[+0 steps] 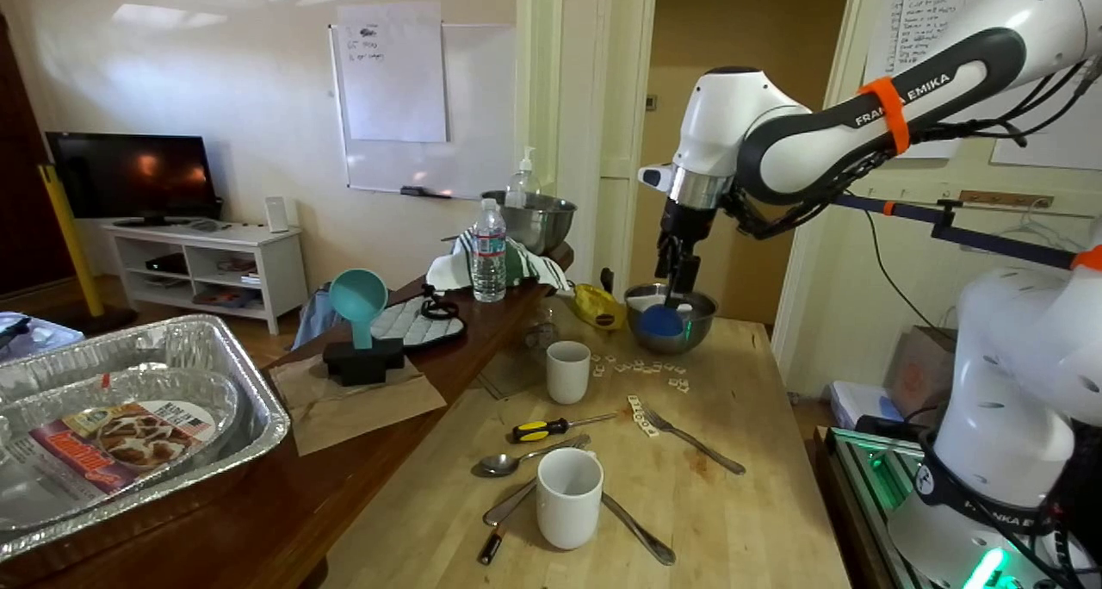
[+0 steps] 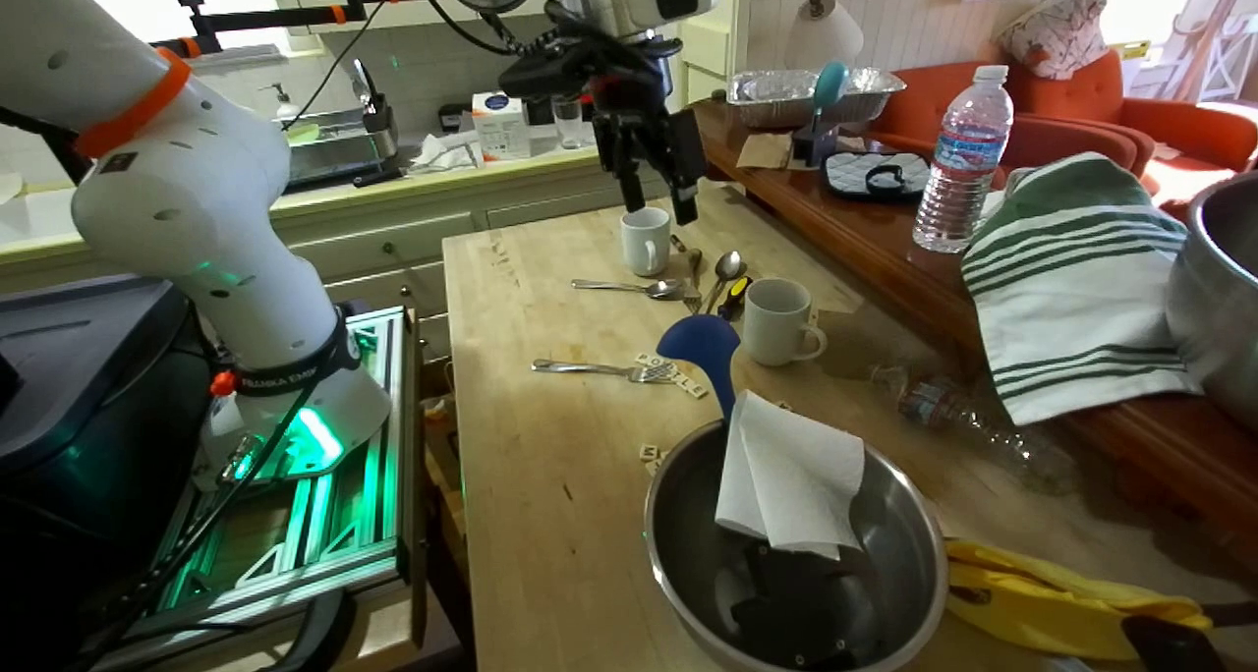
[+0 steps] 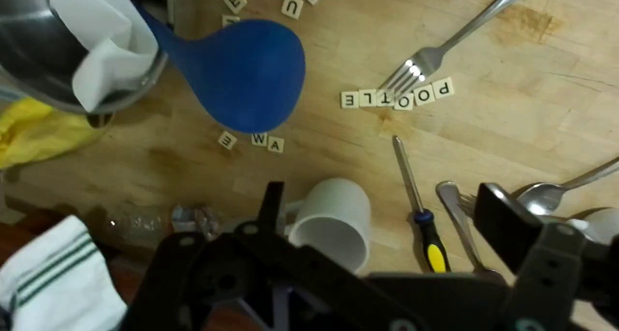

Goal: Put the screwdriver inside the white mug to the right

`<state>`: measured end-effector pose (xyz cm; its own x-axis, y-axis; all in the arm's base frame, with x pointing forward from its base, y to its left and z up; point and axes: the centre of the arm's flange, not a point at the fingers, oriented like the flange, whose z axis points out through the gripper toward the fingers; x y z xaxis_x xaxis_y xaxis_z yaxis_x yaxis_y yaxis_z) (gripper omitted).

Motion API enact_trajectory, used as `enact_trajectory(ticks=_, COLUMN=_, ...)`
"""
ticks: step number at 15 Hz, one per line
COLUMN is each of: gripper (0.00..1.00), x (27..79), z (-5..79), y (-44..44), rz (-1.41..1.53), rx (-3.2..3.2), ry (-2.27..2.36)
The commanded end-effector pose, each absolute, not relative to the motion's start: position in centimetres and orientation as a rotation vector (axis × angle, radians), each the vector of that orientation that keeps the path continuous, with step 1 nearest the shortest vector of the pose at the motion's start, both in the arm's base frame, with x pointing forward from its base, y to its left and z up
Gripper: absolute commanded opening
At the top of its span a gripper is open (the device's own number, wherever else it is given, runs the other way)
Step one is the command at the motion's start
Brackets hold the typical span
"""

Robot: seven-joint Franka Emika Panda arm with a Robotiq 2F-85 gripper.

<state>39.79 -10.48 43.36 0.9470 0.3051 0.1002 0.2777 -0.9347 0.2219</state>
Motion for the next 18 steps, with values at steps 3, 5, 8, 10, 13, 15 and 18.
enact_trajectory(ticks=3, gripper=1.0, x=42.7, z=39.3, y=-7.3, rz=0.252, rx=2.922, ry=0.774)
enact_trajectory(ticks=5, gripper=1.0, x=42.9, z=37.3, y=-7.3, rz=0.277, rx=2.943, ry=0.88)
enact_trajectory(ticks=8, gripper=1.0, x=43.0, z=33.6, y=-7.4, rz=0.274, rx=2.898, ry=1.015)
enact_trajectory(ticks=10, gripper=1.0, x=42.7, z=31.4, y=-7.7, rz=0.257, rx=2.884, ry=1.085)
enact_trajectory(ticks=13, gripper=1.0, x=42.2, z=31.8, y=-7.3, rz=0.239, rx=2.898, ry=1.061)
enact_trajectory(ticks=15, gripper=1.0, x=42.1, z=30.3, y=-7.3, rz=0.207, rx=2.912, ry=1.075)
enact_trajectory(ticks=18, gripper=1.0, x=42.2, z=30.0, y=-7.4, rz=0.201, rx=2.915, ry=1.074)
